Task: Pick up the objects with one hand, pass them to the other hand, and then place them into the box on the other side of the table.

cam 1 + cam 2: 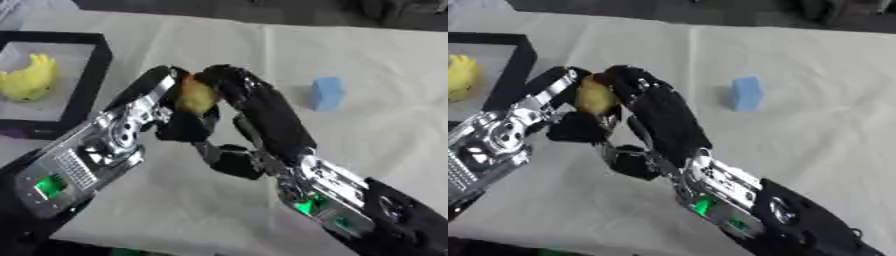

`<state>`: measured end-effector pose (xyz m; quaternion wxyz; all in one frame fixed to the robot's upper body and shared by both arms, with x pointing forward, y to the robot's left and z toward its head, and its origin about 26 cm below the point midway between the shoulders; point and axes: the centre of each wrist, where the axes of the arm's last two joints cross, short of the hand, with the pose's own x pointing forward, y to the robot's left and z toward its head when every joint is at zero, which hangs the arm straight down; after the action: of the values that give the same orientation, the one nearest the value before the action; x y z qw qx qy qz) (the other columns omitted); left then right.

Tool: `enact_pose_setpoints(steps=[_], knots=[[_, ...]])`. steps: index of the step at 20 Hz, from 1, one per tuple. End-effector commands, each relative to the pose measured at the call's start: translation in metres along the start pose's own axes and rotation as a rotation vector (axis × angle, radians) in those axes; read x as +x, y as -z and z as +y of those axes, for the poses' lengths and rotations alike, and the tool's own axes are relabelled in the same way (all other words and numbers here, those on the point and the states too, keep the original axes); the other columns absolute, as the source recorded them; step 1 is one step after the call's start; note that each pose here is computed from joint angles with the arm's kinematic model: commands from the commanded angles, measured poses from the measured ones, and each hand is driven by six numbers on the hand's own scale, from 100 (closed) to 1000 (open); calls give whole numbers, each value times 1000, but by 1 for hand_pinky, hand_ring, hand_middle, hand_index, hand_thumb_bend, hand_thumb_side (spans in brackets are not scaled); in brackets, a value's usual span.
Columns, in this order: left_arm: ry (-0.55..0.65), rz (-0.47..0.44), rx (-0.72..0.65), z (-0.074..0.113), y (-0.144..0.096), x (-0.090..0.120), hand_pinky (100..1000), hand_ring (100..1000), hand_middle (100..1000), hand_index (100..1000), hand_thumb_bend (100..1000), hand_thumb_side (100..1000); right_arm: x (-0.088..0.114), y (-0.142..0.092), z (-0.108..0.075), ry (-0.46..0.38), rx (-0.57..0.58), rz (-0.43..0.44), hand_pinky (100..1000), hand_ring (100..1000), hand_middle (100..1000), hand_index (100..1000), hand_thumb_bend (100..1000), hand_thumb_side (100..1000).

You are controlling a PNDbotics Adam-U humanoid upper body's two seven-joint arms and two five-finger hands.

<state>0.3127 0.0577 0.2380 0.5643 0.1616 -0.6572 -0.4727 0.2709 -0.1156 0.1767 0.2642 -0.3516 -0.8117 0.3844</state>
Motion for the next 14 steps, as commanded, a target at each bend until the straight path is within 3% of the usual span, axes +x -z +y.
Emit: enact_pose_setpoints(steps=[1, 4, 6, 14], knots=[[13, 12, 7, 6, -1, -4, 761, 368, 448, 574, 100, 139, 0, 3, -9, -38, -21, -2, 690, 911, 887, 917, 139, 420], [13, 30, -5, 6, 2, -8, 761, 371, 446, 572, 100, 133, 0, 3, -9, -59, -24, 5, 701, 927, 911, 937, 108, 467], [9, 47, -15, 4, 4, -12, 761, 377, 445, 569, 100, 125, 0, 4, -9, -68, -36, 11, 715, 949, 942, 969, 100, 570], [2, 92, -22, 3, 10, -23, 760, 385, 445, 569, 100, 119, -1, 3, -9, -88, -49, 4, 728, 959, 953, 981, 100, 671]])
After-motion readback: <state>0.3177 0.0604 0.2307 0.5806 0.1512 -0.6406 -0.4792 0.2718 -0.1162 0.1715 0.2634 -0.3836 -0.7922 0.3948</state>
